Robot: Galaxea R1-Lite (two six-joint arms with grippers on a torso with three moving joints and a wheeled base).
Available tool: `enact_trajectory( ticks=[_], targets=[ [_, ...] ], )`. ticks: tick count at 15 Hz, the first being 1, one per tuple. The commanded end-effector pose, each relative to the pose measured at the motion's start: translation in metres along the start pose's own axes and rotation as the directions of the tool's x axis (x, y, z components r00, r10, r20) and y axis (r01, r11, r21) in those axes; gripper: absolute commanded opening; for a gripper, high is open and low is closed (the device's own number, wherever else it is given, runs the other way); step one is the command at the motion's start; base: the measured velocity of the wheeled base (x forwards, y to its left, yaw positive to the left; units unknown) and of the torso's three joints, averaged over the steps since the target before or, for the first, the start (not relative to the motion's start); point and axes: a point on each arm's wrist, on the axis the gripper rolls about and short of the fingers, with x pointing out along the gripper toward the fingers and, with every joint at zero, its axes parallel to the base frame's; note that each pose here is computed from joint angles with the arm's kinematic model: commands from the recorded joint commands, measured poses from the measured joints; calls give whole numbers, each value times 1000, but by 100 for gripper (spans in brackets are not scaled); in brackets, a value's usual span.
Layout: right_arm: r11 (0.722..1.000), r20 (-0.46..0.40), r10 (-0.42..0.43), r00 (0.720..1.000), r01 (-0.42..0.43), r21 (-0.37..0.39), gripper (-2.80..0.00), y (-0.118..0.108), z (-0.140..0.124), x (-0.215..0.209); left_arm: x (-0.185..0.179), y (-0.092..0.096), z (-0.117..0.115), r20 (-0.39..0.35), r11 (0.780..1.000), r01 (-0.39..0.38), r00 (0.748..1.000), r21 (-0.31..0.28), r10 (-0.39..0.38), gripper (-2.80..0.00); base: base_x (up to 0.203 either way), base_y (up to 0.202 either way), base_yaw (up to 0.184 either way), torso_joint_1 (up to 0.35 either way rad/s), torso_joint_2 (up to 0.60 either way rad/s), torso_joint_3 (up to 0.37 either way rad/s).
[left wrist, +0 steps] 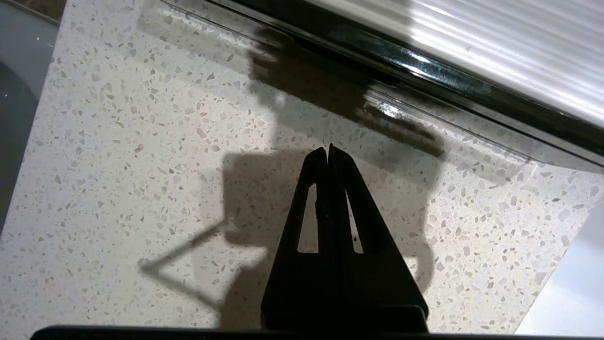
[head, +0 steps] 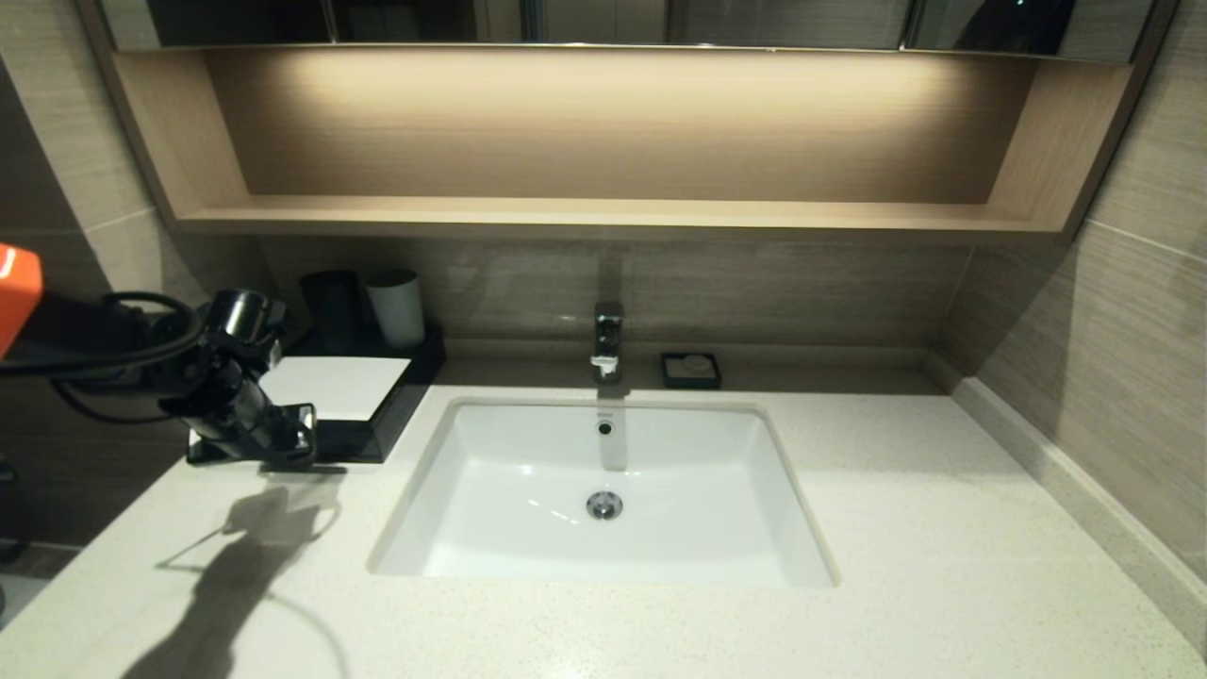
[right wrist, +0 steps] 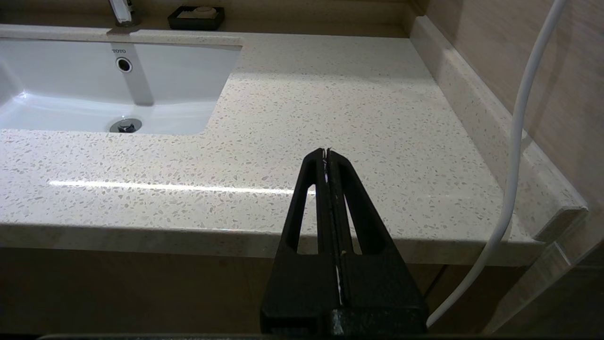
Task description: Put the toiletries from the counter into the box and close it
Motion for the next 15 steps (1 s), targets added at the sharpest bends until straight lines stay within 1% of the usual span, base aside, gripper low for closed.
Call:
enact_trajectory(
  ticks=[1,5,7,9,11,12,13,15],
  targets=[
    [1000,-2,1,1000,-1,-1,-280,0,0,0,-16,4,0,18,1000,0,1000,1,0,-280,0,0,0,0,0,0],
    [1000,-2,0,1000,0,-1,-280,0,0,0,-45,13,-14,30,1000,3,1000,-1,-3,-280,0,0,0,0,0,0],
    [1000,0,0,1000,0,-1,-280,0,0,0,-67,19,-22,60,1000,11,998,-13,-10,-280,0,0,0,0,0,0],
    [1000,0,1,1000,-1,-1,-280,0,0,0,-90,25,-36,90,1000,26,996,-18,-24,-280,0,0,0,0,0,0],
    [1000,0,1,1000,-1,-1,-280,0,0,0,-105,30,-57,107,999,35,994,-15,-33,-280,0,0,0,0,0,0],
    [1000,0,0,1000,0,-1,-280,0,0,0,-111,33,-66,126,999,38,991,-15,-35,-280,0,0,0,0,0,0],
    [1000,0,0,1000,0,-1,-280,0,0,0,-117,35,-74,160,999,44,986,-17,-40,-280,0,0,0,0,0,0],
    [1000,0,0,1000,0,-1,-280,0,0,0,-125,39,-86,218,999,51,975,-13,-47,-280,0,0,0,0,0,0]
  ],
)
